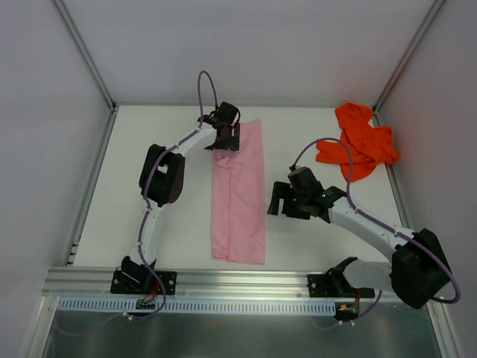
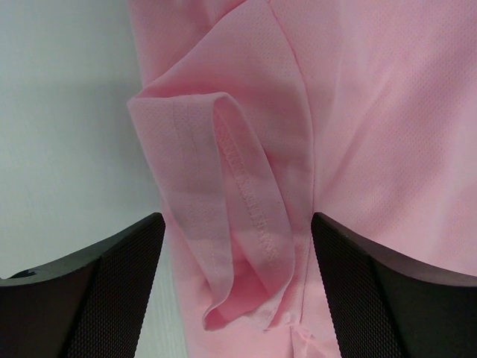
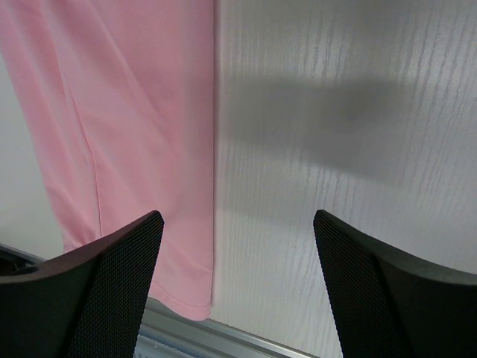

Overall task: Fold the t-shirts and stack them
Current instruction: Grab the bottom of the folded rectangular tshirt with both arms

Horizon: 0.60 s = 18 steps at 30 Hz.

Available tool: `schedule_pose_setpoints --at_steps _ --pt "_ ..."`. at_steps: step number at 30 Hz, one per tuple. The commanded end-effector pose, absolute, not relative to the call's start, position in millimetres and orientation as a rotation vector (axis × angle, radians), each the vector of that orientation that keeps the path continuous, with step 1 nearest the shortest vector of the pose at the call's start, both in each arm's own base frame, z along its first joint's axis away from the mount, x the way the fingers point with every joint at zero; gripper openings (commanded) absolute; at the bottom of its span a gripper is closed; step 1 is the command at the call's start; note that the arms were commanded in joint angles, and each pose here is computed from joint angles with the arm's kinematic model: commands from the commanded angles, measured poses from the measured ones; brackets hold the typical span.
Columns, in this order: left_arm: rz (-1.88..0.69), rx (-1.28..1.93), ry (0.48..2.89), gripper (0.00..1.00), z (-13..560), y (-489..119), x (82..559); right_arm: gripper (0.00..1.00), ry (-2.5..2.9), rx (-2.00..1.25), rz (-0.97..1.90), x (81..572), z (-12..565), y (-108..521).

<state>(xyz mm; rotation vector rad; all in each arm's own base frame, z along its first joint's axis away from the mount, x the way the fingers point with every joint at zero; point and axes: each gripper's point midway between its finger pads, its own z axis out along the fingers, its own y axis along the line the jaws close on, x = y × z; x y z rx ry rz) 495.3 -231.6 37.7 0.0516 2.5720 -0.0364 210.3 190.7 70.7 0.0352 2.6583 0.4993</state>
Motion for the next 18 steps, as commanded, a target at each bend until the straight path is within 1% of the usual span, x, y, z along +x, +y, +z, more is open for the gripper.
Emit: schedule_pose_setpoints --at_steps 1,6,9,10,13,14,15,16,18 --pt "-0.021 0.083 2.563 0.79 43.7 -235.8 495.5 0.86 2.613 0.027 0.501 222.5 84.3 196.3" --pt "0.104 0.076 2.599 0.75 26.6 -217.8 489.1 0.86 2.617 0.025 0.497 221.6 83.3 195.6" --pt "0.108 0.039 2.598 0.68 25.2 -211.9 487.4 0.86 2.617 0.023 0.497 221.3 83.3 195.9" --pt "0.094 0.024 2.58 0.62 30.4 -211.1 490.3 0.86 2.62 0.025 0.495 221.1 83.0 195.2" --pt "0.078 0.022 2.567 0.53 34.5 -212.4 491.3 0.86 2.62 0.023 0.495 220.5 82.9 195.3" --pt "0.072 0.022 2.565 0.45 35.5 -213.3 491.8 0.86 2.622 0.023 0.494 220.2 82.7 195.1" --pt "0.068 0.018 2.556 0.4 39.6 -213.6 492.7 0.86 2.621 0.025 0.494 220.5 82.7 194.8" --pt "0.063 0.016 2.549 0.3 41.5 -214.0 493.6 0.86 2.62 0.027 0.495 220.8 82.9 195.0" --pt "0.071 0.003 2.533 0.22 47.9 -211.5 495.5 0.86 2.617 0.027 0.497 221.1 83.5 195.2"
